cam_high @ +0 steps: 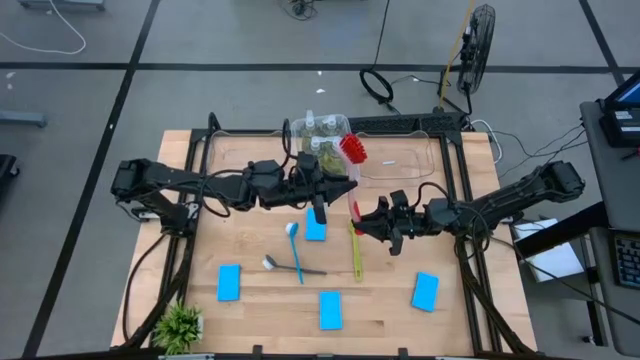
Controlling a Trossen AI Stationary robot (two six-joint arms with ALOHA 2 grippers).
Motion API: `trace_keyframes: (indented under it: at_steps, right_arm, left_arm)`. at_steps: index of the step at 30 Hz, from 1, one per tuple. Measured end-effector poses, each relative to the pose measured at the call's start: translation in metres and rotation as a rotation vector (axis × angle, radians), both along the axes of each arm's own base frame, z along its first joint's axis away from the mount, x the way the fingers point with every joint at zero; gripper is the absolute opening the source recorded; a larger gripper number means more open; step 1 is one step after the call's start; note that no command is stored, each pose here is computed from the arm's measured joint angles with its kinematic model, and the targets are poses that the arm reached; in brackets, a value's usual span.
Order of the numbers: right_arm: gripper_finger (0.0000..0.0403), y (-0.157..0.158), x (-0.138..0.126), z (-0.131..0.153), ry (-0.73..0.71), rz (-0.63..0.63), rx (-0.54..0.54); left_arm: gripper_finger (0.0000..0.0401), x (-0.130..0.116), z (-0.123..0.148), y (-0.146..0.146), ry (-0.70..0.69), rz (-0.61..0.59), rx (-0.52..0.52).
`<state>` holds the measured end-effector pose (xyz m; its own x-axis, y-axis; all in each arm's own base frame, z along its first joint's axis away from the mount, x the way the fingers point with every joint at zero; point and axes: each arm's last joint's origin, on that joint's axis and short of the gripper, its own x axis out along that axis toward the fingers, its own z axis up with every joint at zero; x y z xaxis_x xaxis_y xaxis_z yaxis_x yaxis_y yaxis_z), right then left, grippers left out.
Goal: Pick & Place Kitchen Sink Supplies
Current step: Put the red dish brush into the left transparent bin
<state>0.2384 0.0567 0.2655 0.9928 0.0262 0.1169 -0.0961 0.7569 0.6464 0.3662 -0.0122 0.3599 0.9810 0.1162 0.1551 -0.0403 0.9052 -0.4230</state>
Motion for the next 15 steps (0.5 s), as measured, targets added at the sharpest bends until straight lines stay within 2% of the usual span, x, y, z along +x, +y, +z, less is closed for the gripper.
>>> trace_keyframes:
  at_steps: [6, 10, 15]
  right_arm:
    - [0.0053, -0.0002, 0.0, 0.0001, 0.0, -0.004, 0.0]
    - [0.0053, -0.0001, 0.0, 0.0003, -0.001, -0.002, 0.0]
    - [0.0053, -0.0001, 0.0, 0.0002, -0.001, -0.003, -0.003]
  left_arm:
    - [0.0053, 0.0002, 0.0001, 0.0044, -0.005, -0.007, -0.03]
    - [0.0036, 0.0002, 0.0002, 0.0042, -0.005, -0.008, -0.024]
    - [0.0036, 0.0001, 0.0003, 0.0042, -0.005, -0.008, -0.012]
